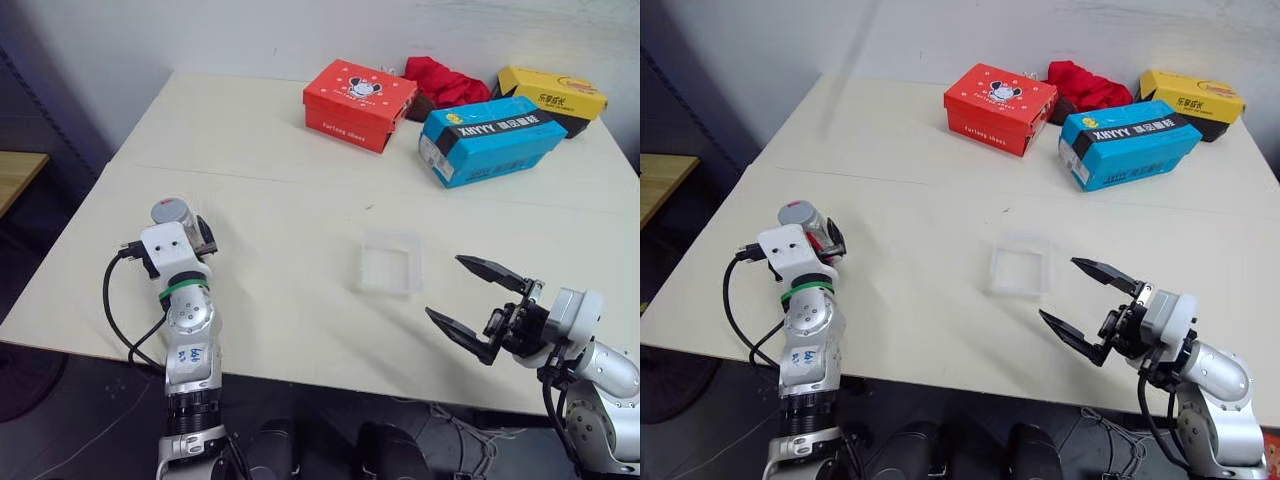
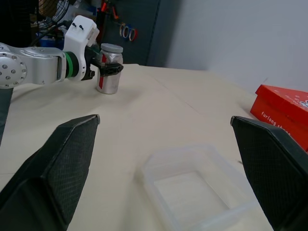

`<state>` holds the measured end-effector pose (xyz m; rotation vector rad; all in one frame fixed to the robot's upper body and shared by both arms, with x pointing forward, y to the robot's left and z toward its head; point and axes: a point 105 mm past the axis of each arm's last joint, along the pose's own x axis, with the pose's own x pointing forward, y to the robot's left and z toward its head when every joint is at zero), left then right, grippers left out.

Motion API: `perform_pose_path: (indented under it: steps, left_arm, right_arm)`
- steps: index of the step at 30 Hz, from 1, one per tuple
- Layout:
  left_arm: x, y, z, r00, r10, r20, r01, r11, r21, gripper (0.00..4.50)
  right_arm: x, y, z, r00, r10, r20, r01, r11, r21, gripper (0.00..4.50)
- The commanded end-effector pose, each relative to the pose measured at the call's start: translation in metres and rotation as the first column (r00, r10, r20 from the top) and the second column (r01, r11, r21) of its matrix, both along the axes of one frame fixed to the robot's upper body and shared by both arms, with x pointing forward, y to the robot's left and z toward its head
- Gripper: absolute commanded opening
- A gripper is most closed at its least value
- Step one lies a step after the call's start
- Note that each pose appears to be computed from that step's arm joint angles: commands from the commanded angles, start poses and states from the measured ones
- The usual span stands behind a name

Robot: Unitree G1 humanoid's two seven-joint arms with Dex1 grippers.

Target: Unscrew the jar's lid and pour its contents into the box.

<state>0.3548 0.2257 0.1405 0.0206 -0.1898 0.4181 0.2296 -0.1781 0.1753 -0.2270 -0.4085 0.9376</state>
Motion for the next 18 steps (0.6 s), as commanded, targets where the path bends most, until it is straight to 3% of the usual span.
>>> perform_pose_path:
  steps: [1, 2, 5, 10, 13, 15, 17, 18]
  left_arm:
    - [0.006, -0.005, 0.012, 0.998, -0.039, 0.051, 0.038, 0.999, 0.019, 4.46]
    - [0.007, -0.005, 0.012, 0.998, -0.040, 0.049, 0.039, 0.999, 0.020, 4.46]
    - [0.008, -0.004, 0.012, 0.998, -0.033, 0.050, 0.031, 0.999, 0.033, 3.86]
    - [0.007, -0.002, 0.016, 0.997, -0.036, 0.065, 0.033, 0.998, 0.046, 2.34]
    - [0.007, -0.002, 0.021, 0.993, -0.082, 0.090, 0.077, 0.995, 0.064, 2.34]
    - [0.005, 0.001, 0.040, 0.961, -0.220, 0.167, 0.209, 0.974, 0.083, 2.34]
    - [0.000, -0.001, 0.064, 0.871, -0.446, 0.207, 0.419, 0.893, 0.165, 2.34]
    - [-0.003, -0.007, 0.071, 0.797, -0.579, 0.175, 0.545, 0.813, 0.206, 2.34]
  right_arm:
    - [-0.005, 0.002, 0.017, 0.998, -0.013, 0.055, 0.014, 1.000, -0.009, 4.50]
    - [-0.005, 0.003, 0.018, 0.998, -0.014, 0.054, 0.014, 1.000, -0.008, 4.50]
    - [-0.005, 0.004, 0.019, 0.999, -0.020, 0.050, 0.020, 1.000, -0.008, 4.50]
    - [-0.003, 0.006, 0.019, 0.999, -0.028, 0.039, 0.028, 1.000, -0.001, 4.50]
    - [-0.003, 0.007, 0.017, 0.999, -0.029, 0.034, 0.030, 1.000, -0.001, 4.50]
    - [-0.002, 0.007, 0.015, 0.999, -0.040, 0.036, 0.041, 0.999, -0.002, 4.50]
    - [-0.001, 0.005, 0.017, 0.998, -0.057, 0.031, 0.057, 0.998, 0.002, 4.50]
    - [0.001, 0.004, 0.017, 0.998, -0.062, 0.010, 0.062, 0.998, 0.004, 4.50]
